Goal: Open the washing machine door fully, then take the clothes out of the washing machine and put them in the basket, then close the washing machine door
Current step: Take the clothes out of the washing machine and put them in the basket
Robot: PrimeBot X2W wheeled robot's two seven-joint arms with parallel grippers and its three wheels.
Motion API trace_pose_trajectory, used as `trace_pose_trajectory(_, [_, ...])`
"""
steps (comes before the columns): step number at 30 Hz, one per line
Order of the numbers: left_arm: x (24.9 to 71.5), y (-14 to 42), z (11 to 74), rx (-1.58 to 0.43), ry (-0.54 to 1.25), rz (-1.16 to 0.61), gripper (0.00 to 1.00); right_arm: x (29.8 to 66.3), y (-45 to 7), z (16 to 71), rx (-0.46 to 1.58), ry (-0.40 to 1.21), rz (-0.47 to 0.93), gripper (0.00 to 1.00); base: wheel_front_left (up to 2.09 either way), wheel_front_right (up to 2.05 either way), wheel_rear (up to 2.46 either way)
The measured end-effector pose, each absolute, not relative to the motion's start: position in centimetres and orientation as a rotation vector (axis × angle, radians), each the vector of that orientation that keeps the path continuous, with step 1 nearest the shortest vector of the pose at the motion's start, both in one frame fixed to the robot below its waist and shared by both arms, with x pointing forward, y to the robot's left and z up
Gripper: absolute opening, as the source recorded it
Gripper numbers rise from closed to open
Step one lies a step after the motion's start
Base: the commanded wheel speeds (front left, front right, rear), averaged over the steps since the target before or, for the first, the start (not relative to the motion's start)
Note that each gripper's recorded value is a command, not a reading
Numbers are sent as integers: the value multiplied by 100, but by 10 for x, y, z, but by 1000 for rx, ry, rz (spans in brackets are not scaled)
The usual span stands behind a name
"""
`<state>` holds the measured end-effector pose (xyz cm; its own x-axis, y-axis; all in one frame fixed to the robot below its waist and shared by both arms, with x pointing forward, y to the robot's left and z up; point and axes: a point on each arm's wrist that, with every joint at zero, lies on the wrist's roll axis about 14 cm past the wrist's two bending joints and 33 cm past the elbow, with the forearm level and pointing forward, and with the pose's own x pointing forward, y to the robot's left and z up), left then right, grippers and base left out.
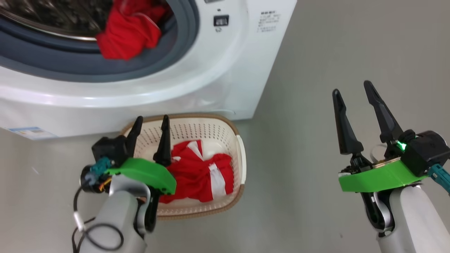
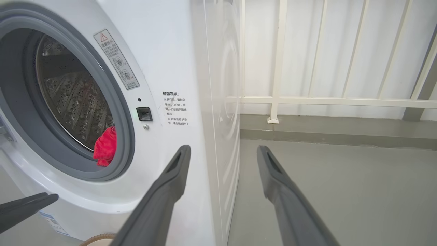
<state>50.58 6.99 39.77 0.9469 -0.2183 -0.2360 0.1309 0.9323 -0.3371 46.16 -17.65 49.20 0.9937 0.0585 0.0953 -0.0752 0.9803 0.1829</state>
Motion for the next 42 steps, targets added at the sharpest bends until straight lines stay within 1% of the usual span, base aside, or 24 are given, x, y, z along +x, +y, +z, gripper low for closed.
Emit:
trace_pose_trajectory(9, [486, 95, 477, -308, 29, -150, 100, 448, -178, 510, 175, -124, 63, 100, 0, 0, 0])
trace_pose_trajectory(13, [472, 105, 496, -287, -33, -133, 100, 439, -182, 516, 147, -137, 52, 100, 0, 0, 0])
trace_pose_trajectory(16, [458, 111, 502, -275, -48, -122, 100, 427, -186, 515, 144, -127, 38, 100, 0, 0, 0])
trace_pose_trajectory(20, [437, 122, 508, -194, -70, -103, 100, 409, -191, 518, 137, -129, 24, 100, 0, 0, 0])
trace_pose_trajectory(28, [409, 135, 511, -185, -75, -57, 100, 384, -192, 521, 138, -133, 20, 100, 0, 0, 0])
trace_pose_trajectory(34, [389, 146, 518, -189, -97, -19, 100, 365, -191, 520, 89, -127, 22, 100, 0, 0, 0])
trace_pose_trajectory(38, [376, 147, 514, -189, -85, -14, 100, 358, -193, 522, 89, -133, 15, 100, 0, 0, 0])
trace_pose_trajectory(42, [373, 151, 514, -189, -88, -4, 100, 356, -193, 525, 89, -142, 15, 100, 0, 0, 0])
